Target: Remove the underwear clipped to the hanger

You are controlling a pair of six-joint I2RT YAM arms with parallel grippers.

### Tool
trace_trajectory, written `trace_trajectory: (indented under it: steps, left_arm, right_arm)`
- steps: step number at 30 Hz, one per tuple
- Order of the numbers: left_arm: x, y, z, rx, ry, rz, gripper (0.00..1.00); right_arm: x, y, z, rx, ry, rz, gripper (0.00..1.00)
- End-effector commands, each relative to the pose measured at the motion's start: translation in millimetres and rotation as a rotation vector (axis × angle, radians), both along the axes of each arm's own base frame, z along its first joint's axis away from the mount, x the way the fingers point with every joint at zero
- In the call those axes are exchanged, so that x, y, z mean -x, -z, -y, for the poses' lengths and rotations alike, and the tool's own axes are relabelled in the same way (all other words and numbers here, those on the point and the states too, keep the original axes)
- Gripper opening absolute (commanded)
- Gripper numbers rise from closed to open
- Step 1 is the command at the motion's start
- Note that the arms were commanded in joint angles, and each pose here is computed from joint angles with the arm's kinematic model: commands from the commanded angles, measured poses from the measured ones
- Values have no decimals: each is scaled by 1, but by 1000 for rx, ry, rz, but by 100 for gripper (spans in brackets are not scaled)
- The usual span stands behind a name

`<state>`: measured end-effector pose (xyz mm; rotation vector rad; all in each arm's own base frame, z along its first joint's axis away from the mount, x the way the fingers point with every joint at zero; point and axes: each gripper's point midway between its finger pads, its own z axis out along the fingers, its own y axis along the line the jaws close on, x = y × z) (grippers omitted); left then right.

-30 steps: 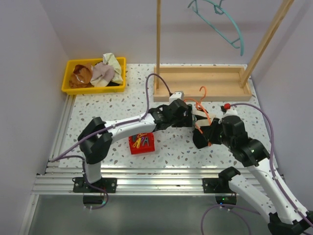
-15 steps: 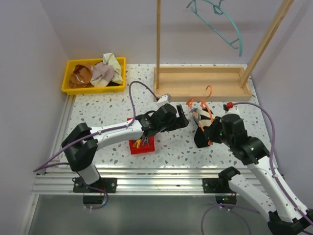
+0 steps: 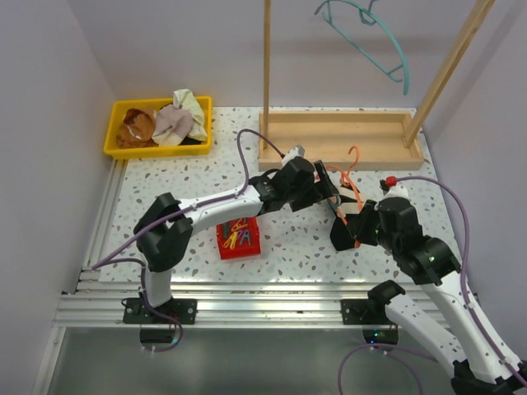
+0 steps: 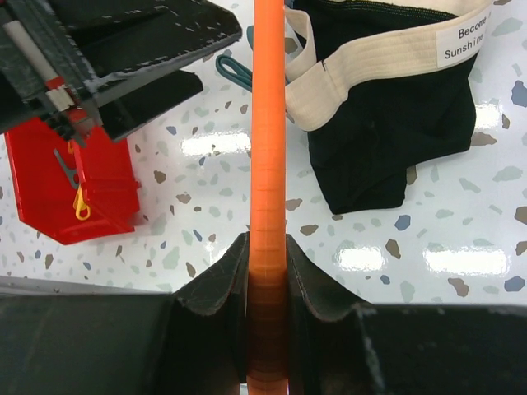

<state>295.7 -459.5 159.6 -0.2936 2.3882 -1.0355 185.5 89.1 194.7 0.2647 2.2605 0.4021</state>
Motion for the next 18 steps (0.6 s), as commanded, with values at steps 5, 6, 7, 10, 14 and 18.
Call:
trace_trajectory:
  steps: [5,6,7,10,14,18]
  left_arm:
    - [-3,2,15,5,22,-50,100]
    - [-4,3,17,13,17,-53,100]
    - [-4,4,18,17,14,-55,100]
    - [-5,6,21,26,17,-60,100]
    - [-1,15,17,10,21,-76,100]
    - [9,27,4,4,10,-96,100]
  right_arm:
    - [-2,-15,1,-10,2,49,0]
    - [-3,-16,1,-11,-1,53,0]
    - [-3,-16,1,-11,-1,53,0]
    - [-3,-16,1,-8,1,54,0]
    - [-4,-18,2,-5,5,59,0]
    - [-5,-19,3,-4,15,60,0]
